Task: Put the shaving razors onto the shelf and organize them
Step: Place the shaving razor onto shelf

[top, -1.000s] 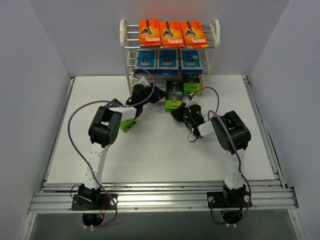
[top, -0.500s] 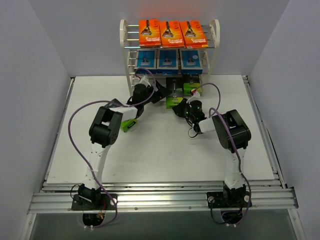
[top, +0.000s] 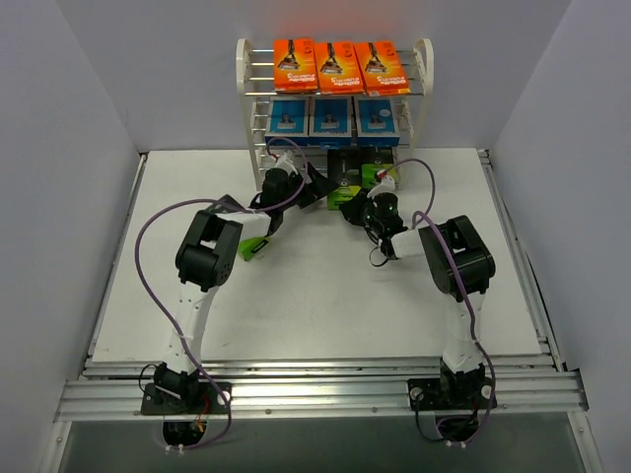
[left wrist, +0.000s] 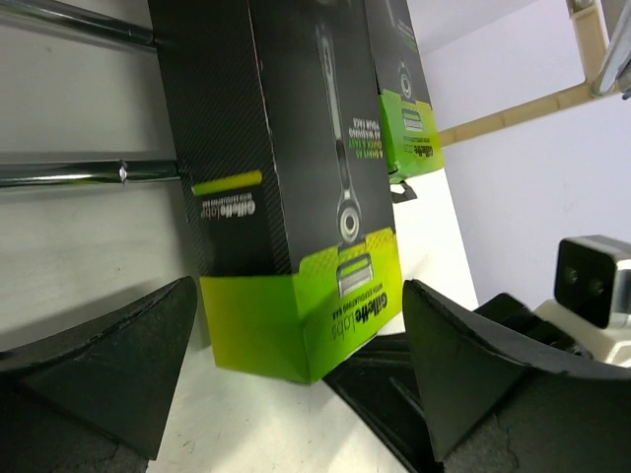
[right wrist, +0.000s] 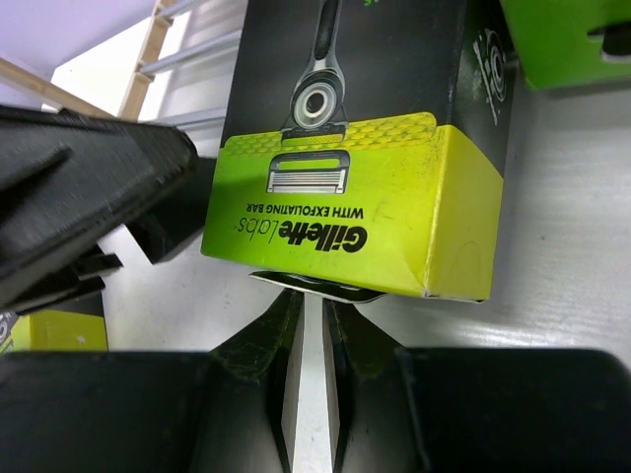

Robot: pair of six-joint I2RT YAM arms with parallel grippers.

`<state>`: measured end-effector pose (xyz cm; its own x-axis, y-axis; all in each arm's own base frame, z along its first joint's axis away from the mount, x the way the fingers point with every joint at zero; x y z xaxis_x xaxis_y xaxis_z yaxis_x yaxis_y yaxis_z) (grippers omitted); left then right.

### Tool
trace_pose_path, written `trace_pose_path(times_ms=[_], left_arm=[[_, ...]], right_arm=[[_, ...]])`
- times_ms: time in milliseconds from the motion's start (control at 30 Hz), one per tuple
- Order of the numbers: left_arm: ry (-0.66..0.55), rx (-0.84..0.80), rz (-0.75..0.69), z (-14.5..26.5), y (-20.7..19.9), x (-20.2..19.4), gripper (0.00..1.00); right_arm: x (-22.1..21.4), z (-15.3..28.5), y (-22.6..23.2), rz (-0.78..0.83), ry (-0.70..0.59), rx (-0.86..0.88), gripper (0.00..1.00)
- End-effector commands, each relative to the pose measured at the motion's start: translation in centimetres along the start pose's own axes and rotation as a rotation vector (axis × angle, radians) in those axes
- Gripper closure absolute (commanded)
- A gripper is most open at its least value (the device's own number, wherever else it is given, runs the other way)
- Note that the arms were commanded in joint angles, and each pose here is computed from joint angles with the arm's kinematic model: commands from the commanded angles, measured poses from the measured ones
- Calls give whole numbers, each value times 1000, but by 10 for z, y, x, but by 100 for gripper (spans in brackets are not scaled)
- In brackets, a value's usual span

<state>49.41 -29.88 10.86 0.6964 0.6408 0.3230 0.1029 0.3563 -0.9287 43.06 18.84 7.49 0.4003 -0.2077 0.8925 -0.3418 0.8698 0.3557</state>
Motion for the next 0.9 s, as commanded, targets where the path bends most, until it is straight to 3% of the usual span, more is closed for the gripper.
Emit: trace_pose_path(times_ms=[0, 400, 867], left_arm=[[-31, -105, -65, 6, -38, 12, 6], [-33, -106, -89, 9, -35, 14, 6], [-43, -102, -88, 11, -28, 15, 6]], right_arm=[[27, -12, -1, 35, -106, -17, 90], [39, -28, -3, 39, -127, -23, 89], [52, -39, -14, 58, -154, -50, 80]])
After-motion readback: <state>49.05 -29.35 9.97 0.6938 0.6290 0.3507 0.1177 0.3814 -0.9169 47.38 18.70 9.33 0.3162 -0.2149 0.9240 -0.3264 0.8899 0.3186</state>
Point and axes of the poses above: each gripper's point midway between its finger pads, its own z axis back along the fingers, its own y axis along the line the jaws close on, x = y × z, the point moved 8 cm from there along z, back along the fingers, and after that the axes turned 15 degrees about z, right-handed, at the moved point
